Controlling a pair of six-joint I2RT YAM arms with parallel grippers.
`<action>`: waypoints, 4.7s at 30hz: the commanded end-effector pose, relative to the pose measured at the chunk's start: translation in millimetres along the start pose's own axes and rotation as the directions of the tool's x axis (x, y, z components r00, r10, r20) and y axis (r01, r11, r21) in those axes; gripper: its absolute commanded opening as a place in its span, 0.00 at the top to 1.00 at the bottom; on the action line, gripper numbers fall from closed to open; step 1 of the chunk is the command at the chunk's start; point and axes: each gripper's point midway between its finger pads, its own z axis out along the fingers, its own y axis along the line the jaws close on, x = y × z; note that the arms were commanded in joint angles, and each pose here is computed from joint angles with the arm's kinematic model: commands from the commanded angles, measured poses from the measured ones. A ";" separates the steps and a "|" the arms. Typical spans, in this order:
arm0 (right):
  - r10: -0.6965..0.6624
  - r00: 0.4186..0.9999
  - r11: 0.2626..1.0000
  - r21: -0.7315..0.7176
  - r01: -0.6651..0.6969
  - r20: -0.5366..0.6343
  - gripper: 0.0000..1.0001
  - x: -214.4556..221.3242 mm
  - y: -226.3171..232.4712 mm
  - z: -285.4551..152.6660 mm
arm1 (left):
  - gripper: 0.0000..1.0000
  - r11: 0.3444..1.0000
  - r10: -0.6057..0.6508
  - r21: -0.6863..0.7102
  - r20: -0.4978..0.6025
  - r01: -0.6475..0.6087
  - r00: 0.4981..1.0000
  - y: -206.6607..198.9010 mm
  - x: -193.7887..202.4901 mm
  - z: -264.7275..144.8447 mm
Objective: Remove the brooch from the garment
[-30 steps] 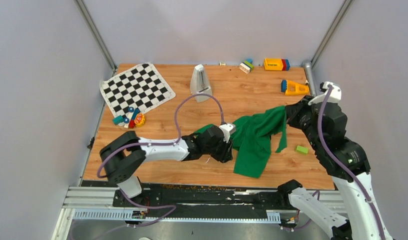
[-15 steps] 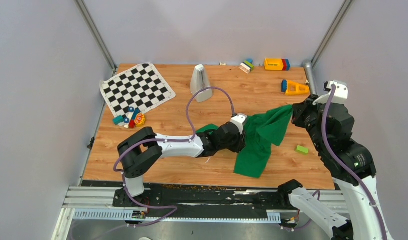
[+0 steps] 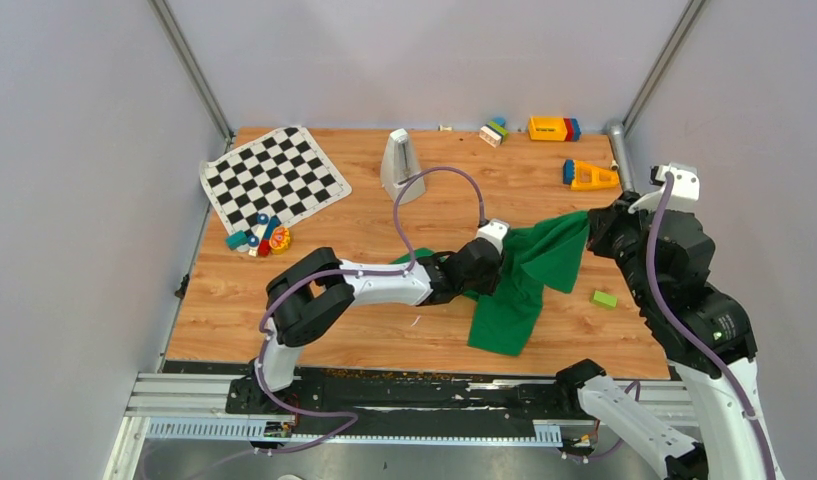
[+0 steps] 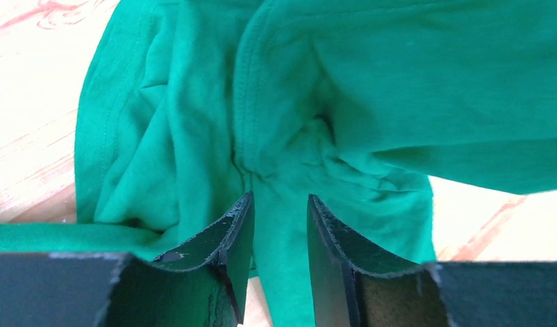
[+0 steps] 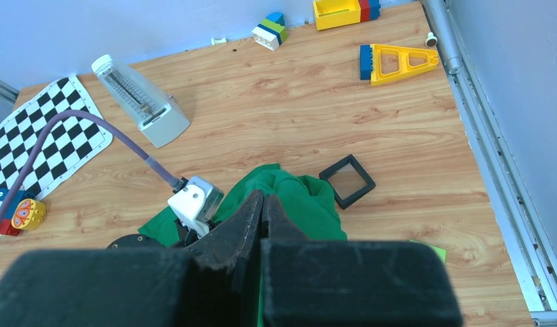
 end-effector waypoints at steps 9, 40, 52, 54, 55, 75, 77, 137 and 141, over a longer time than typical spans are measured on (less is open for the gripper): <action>-0.013 1.000 1.000 -0.003 0.013 0.016 1.00 -3.7 -0.2 0.2 | 0.70 1.000 -0.013 0.004 -0.053 0.014 0.998 14.1 5.2 25.1; 0.068 0.971 0.786 -0.587 -0.193 -0.228 1.00 17.2 107.1 -60.6 | 1.00 0.953 0.002 -0.299 0.169 0.049 0.986 169.8 -194.8 -394.5; 0.168 0.932 0.915 -0.301 -0.269 -0.322 1.00 68.0 102.7 71.2 | 1.00 0.914 -0.057 -0.394 0.105 0.094 0.993 230.1 -198.6 -288.9; 0.196 0.945 0.929 -0.259 -0.264 -0.261 1.00 22.9 96.4 99.2 | 1.00 0.904 -0.034 -0.415 0.174 0.104 0.984 244.2 -244.8 -280.4; 0.225 0.949 0.928 -0.247 -0.278 -0.221 1.00 -9.4 90.4 110.6 | 1.00 0.892 -0.057 -0.440 0.128 0.109 0.990 261.8 -248.8 -261.3; 0.042 0.932 0.642 -0.705 -0.302 -0.361 1.00 50.1 168.0 -7.3 | 1.00 0.904 -0.078 -0.345 0.450 0.254 0.889 296.4 -289.0 -287.5; -0.006 0.878 0.609 -0.698 -0.377 -0.479 1.00 107.6 175.5 -25.0 | 1.00 0.878 -0.117 -0.382 0.410 0.287 0.904 309.8 -250.5 -277.7; -0.322 0.587 0.946 -0.267 0.182 -0.743 0.65 428.8 225.8 143.0 | 0.39 0.839 -0.513 -0.275 -0.112 0.470 0.851 359.8 0.9 -133.8; -0.317 0.592 0.948 -0.235 0.213 -0.741 0.96 419.6 195.2 129.6 | 0.48 0.851 -0.522 -0.161 -0.165 0.500 0.837 341.1 6.0 -124.8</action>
